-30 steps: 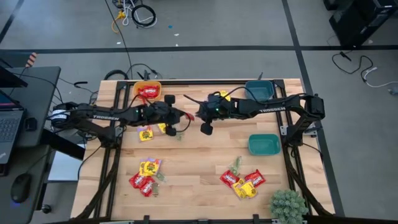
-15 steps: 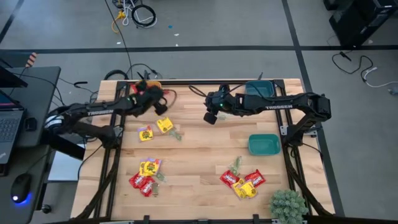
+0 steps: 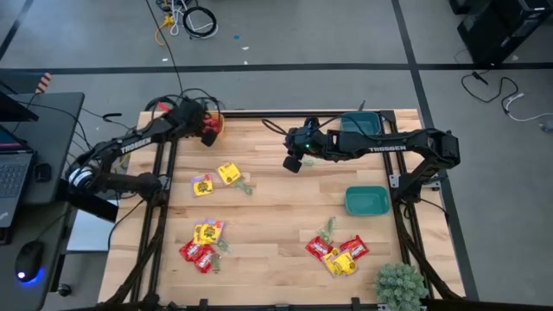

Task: Sort candy
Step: Put the red candy into the yellow bin

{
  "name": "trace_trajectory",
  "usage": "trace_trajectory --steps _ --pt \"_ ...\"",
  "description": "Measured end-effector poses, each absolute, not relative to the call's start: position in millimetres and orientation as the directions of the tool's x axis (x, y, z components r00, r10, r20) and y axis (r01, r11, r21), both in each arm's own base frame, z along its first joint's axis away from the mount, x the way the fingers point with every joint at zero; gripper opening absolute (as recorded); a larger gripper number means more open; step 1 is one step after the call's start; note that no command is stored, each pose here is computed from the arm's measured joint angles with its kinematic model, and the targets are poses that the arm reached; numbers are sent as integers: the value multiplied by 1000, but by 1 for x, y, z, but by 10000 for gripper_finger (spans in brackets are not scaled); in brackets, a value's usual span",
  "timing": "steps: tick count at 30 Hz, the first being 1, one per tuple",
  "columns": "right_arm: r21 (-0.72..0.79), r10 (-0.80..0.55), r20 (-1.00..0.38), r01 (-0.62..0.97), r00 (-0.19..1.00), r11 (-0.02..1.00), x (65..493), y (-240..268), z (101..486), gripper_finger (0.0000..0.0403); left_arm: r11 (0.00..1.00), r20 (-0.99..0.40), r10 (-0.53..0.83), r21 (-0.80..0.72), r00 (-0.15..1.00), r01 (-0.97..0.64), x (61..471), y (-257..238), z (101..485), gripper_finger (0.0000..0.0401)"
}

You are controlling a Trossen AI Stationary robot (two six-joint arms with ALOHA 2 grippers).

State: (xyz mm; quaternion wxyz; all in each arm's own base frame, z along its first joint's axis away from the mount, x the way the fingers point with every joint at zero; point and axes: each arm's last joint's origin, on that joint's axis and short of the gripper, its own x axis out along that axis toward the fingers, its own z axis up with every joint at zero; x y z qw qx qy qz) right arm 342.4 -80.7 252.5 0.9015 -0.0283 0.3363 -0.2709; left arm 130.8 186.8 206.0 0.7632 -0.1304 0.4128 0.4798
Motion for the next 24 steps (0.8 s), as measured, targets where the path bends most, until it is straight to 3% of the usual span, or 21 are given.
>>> trace_trajectory --steps 11,14,24 --pt "-236 -507 -592 467 627 852 342 -81 252 146 414 -774 606 108 185 -904 115 205 198 9" --pt "-227 -506 -592 473 627 851 342 -81 252 146 372 -757 641 166 124 -913 114 206 199 29" --pt "-225 -506 -592 475 627 851 342 -81 252 150 418 -757 635 172 152 -892 124 200 199 124"
